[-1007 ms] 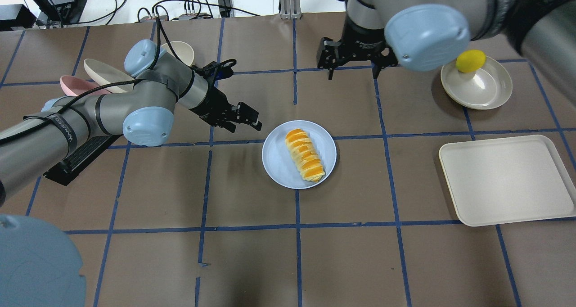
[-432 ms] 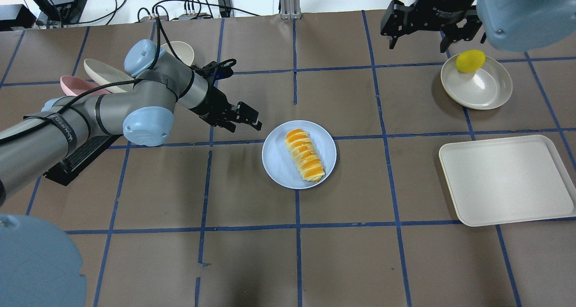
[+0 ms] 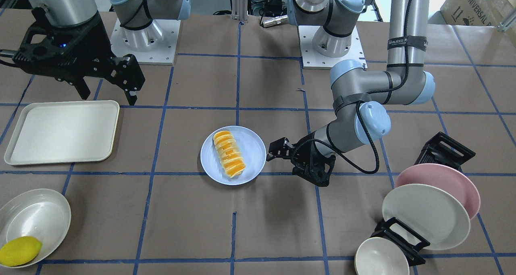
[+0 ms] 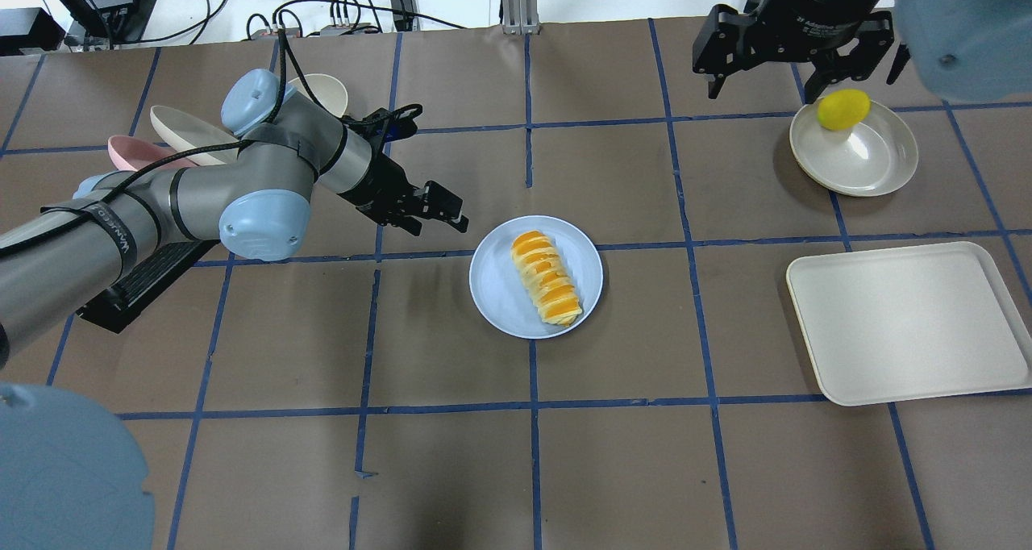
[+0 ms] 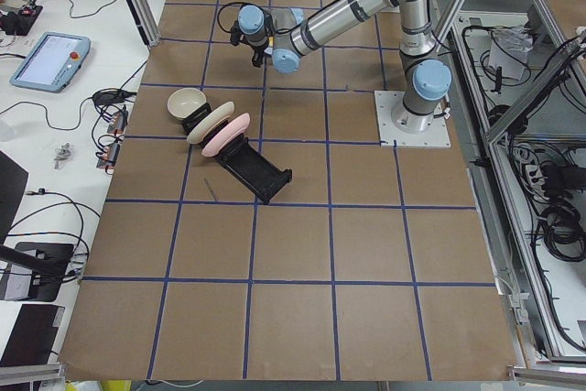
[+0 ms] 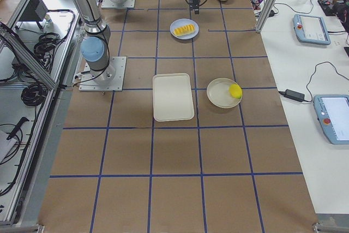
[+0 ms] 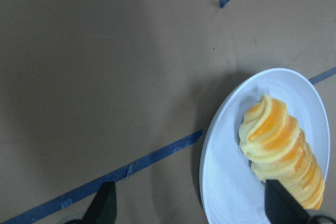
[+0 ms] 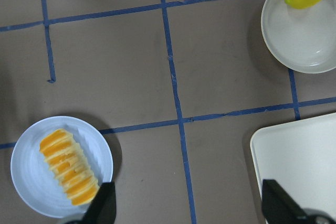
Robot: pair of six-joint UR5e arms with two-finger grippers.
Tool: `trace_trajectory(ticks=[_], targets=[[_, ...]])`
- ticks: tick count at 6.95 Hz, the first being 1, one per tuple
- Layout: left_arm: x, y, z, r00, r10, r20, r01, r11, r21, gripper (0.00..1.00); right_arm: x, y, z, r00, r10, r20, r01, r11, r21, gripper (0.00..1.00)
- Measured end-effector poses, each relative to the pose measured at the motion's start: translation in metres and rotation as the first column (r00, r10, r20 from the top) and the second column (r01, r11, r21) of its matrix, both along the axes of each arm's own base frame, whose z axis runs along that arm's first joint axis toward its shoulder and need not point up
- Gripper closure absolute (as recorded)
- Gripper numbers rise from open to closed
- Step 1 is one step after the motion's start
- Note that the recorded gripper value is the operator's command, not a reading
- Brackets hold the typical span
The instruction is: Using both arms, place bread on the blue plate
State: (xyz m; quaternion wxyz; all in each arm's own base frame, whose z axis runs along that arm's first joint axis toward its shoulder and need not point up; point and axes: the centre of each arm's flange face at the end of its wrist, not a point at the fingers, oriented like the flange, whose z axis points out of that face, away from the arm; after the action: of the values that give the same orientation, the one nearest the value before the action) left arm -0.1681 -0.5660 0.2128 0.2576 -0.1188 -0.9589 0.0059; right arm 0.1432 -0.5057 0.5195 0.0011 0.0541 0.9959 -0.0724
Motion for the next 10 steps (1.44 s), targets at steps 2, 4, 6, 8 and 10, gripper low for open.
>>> trace_trajectory(ticks=[2, 4, 6, 8, 10], targets=[[0.0, 0.0, 0.001, 1.0, -0.001, 0.0, 0.001, 1.0, -0.001, 0.0, 0.005, 0.032, 0.01, 0.999, 0.031, 0.039, -0.035, 0.995, 0.089, 0.03], [0.0, 0.0, 0.001, 1.0, -0.001, 0.0, 0.001, 1.0, -0.001, 0.0, 0.004, 0.047, 0.014, 0.999, 0.039, 0.038, -0.043, 0.991, 0.127, 0.03], [0.0, 0.0, 0.001, 1.0, 0.0, 0.0, 0.0, 1.0, -0.002, 0.0, 0.003, 0.048, 0.014, 0.999, 0.036, 0.036, -0.04, 0.99, 0.134, 0.03], [0.0, 0.001, 0.0, 1.0, 0.0, -0.001, 0.0, 1.0, 0.001, 0.0, 0.001, 0.05, 0.015, 0.999, 0.027, 0.019, -0.029, 0.991, 0.13, 0.03], [-0.001, 0.001, 0.002, 1.0, 0.001, 0.0, -0.001, 1.0, 0.0, 0.0, 0.0, 0.05, 0.016, 1.0, 0.026, 0.004, -0.026, 0.991, 0.13, 0.03]])
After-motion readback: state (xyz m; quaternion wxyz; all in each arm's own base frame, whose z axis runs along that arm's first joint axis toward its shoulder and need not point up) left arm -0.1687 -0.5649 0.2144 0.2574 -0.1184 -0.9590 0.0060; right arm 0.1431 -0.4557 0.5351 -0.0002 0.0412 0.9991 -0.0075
